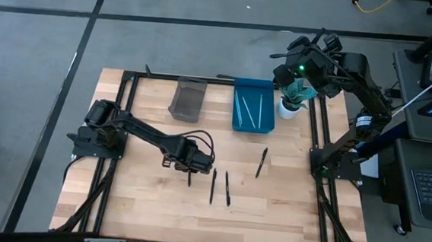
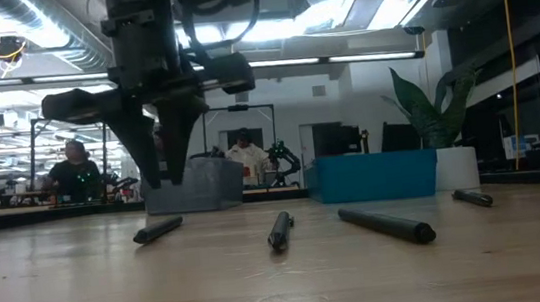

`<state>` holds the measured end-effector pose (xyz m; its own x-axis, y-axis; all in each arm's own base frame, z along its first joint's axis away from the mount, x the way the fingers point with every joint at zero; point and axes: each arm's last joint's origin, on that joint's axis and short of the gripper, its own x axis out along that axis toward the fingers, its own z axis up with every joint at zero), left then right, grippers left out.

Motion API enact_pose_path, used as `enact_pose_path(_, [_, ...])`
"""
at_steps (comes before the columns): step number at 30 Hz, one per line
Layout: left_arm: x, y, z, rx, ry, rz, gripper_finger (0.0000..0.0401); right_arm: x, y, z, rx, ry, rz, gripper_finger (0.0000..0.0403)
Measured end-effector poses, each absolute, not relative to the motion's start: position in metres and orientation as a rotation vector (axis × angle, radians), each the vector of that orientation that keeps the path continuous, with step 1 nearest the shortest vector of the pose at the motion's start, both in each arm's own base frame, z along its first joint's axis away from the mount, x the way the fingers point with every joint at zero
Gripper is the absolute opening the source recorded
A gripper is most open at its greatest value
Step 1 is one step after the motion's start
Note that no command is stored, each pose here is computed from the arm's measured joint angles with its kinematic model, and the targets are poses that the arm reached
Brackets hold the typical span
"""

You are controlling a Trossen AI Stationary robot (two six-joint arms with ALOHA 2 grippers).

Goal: Sort pens & pencils
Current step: Put the left black pen into the gray bin

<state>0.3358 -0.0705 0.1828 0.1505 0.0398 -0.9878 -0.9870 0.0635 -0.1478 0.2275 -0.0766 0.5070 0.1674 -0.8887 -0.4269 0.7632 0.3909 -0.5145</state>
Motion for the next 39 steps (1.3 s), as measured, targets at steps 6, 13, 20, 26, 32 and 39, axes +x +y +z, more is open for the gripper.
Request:
enact_pose_path(6, [0.337, -0.066, 0.183, -1.203, 1.089, 1.084, 0.0084, 0.228, -0.077, 0.507, -0.197, 0.754, -1.186, 0.0078])
enact_pose_path(13, [0.338, -0.064, 0.175, -1.179, 1.109, 1.102, 0.0084, 0.228, -0.077, 0.507, -0.214, 0.767, -1.178, 0.0078])
enact_pose_path(20, [0.343, -0.065, 0.160, -1.196, 1.172, 1.109, 0.0084, 0.228, -0.077, 0.507, -0.215, 0.768, -1.177, 0.0078])
enact_pose_path(26, [0.344, -0.062, 0.160, -1.196, 1.165, 1.107, 0.0084, 0.228, -0.077, 0.507, -0.214, 0.765, -1.177, 0.0078])
enact_pose_path(32, [0.346, -0.060, 0.157, -1.187, 1.166, 1.100, 0.0084, 0.228, -0.077, 0.507, -0.215, 0.766, -1.177, 0.0078])
enact_pose_path(39, [0.349, -0.059, 0.152, -1.192, 1.182, 1.094, 0.0084, 0.228, -0.077, 0.507, -0.217, 0.766, -1.176, 0.0078])
